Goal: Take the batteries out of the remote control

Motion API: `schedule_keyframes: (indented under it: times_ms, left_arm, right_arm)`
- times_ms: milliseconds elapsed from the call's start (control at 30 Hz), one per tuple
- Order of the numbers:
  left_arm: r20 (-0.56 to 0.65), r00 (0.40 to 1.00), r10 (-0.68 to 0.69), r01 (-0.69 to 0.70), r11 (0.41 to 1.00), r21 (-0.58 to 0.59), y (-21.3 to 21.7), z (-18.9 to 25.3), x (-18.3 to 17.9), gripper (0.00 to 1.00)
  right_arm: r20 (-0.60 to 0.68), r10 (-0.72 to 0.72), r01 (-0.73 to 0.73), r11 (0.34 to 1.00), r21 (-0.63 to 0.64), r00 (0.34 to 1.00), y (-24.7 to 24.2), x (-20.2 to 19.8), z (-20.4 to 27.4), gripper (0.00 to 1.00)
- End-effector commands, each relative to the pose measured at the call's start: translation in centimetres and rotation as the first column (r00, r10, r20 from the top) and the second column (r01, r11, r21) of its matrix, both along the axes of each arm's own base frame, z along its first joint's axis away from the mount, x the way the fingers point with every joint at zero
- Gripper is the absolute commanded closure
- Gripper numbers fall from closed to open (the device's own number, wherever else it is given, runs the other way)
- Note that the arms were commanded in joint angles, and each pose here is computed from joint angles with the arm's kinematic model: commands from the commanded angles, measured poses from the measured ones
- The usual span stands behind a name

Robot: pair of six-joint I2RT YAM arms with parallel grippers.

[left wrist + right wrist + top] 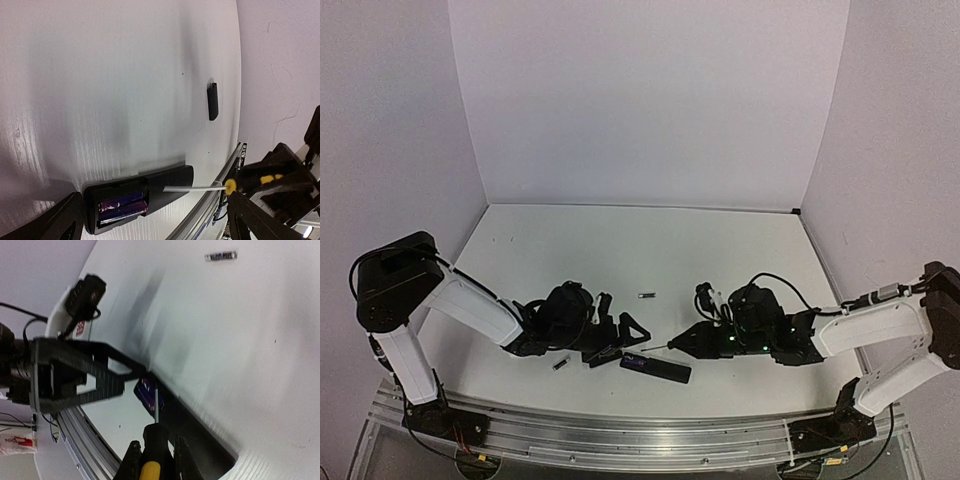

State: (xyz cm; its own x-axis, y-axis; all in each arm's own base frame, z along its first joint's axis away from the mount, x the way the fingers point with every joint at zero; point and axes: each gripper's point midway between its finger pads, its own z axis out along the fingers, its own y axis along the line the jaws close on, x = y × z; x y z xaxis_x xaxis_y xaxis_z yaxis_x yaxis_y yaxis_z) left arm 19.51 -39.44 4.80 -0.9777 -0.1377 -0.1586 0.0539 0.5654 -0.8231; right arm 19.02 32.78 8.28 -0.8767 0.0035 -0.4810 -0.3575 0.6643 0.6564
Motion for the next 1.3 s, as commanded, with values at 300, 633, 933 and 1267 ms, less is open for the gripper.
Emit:
schedule_keyframes:
  times_ms: [300, 633, 933, 1267]
  left_arm:
    - [-0.099, 0.995, -0.033, 0.046, 0.991, 0.129, 2.4, -3.3, -2.8, 0.01]
    - [0.138, 0.982, -0.128, 0.099, 0.974, 0.202, 1.5, 1.7, -0.4, 0.00]
    - [0.454, 0.657, -0.602, 0.461, 0.797, 0.390, -2.3, 5.8, -1.6, 0.00]
    - [0.384, 0.350, -0.854, 0.626, 0.518, 0.582, -6.8, 1.9, -4.3, 0.01]
  right_arm:
    - [0.117, -0.156, 0.126, 0.964, 0.234, 0.981, 1.7, 4.0, 5.8, 1.00]
    - [0.137, -0.251, 0.262, 0.963, -0.068, 0.958, -4.7, 3.4, 2.5, 1.00]
    - [0.168, -0.330, 0.362, 0.906, -0.218, 0.929, -10.9, 1.9, 2.5, 1.00]
    - [0.193, -0.367, 0.400, 0.901, -0.170, 0.910, -13.4, 0.9, 5.2, 1.00]
